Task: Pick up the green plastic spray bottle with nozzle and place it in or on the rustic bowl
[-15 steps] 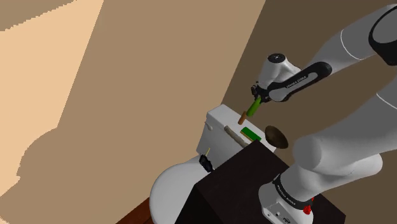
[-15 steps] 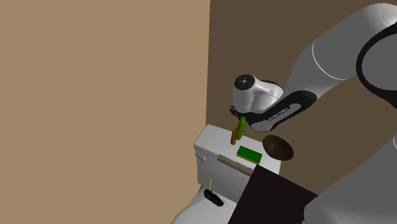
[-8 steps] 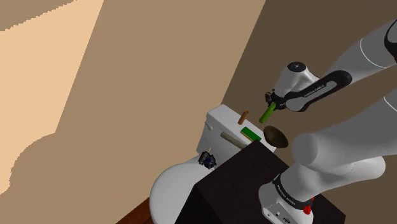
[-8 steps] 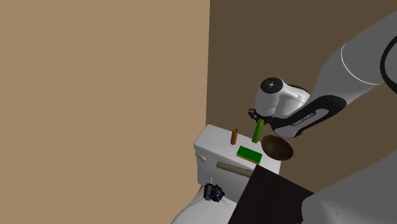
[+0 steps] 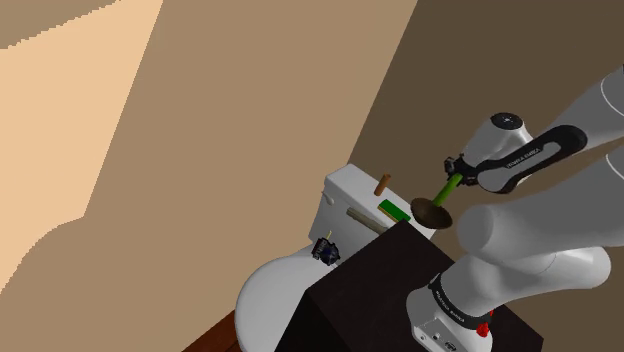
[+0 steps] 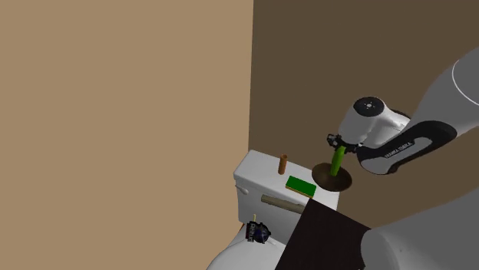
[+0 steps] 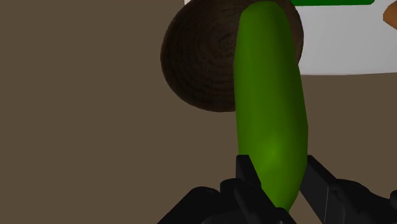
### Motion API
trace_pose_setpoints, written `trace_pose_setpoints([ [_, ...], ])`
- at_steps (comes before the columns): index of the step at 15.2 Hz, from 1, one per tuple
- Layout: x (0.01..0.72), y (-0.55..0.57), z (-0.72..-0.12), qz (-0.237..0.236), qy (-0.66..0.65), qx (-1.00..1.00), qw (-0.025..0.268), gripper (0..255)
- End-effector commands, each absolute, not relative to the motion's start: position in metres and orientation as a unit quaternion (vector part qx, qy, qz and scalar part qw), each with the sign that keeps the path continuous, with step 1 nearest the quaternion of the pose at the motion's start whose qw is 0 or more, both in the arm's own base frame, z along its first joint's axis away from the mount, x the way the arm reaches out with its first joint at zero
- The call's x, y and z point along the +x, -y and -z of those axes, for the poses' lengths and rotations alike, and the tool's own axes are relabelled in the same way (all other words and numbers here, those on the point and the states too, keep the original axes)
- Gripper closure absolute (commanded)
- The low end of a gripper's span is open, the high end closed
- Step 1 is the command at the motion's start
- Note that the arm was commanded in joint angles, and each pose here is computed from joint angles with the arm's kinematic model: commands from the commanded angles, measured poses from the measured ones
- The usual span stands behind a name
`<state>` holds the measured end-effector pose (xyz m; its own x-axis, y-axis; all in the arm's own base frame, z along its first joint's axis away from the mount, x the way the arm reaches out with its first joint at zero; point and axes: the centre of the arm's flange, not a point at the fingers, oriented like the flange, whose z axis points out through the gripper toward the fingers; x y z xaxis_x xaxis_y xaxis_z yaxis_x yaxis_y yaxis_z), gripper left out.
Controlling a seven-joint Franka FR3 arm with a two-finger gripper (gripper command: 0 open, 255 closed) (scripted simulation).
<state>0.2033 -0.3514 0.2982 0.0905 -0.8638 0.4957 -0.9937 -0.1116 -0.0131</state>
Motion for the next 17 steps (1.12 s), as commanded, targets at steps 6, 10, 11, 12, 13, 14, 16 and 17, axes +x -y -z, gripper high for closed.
trace_pose_setpoints([
  [6, 0.186, 0.359, -0.271, -0.195, 0.643, 0.721, 0.167, 255],
  [10, 0.186, 0.359, -0.250, -0.195, 0.643, 0.721, 0.167, 255],
  [11, 0.186, 0.359, -0.245, -0.195, 0.643, 0.721, 0.167, 255],
  [12, 0.186, 0.359, -0.239, -0.195, 0.643, 0.721, 0.167, 255],
  [13, 0.186, 0.359, -0.234, -0.195, 0.643, 0.721, 0.167, 255],
  [14, 0.186, 0.359, -0.226, -0.195, 0.643, 0.721, 0.167, 255],
  [16, 0.186, 0.359, -0.226, -0.195, 0.643, 0.721, 0.167, 255],
  [17, 0.186, 0.359, -0.226, -0.195, 0.643, 0.721, 0.167, 255],
])
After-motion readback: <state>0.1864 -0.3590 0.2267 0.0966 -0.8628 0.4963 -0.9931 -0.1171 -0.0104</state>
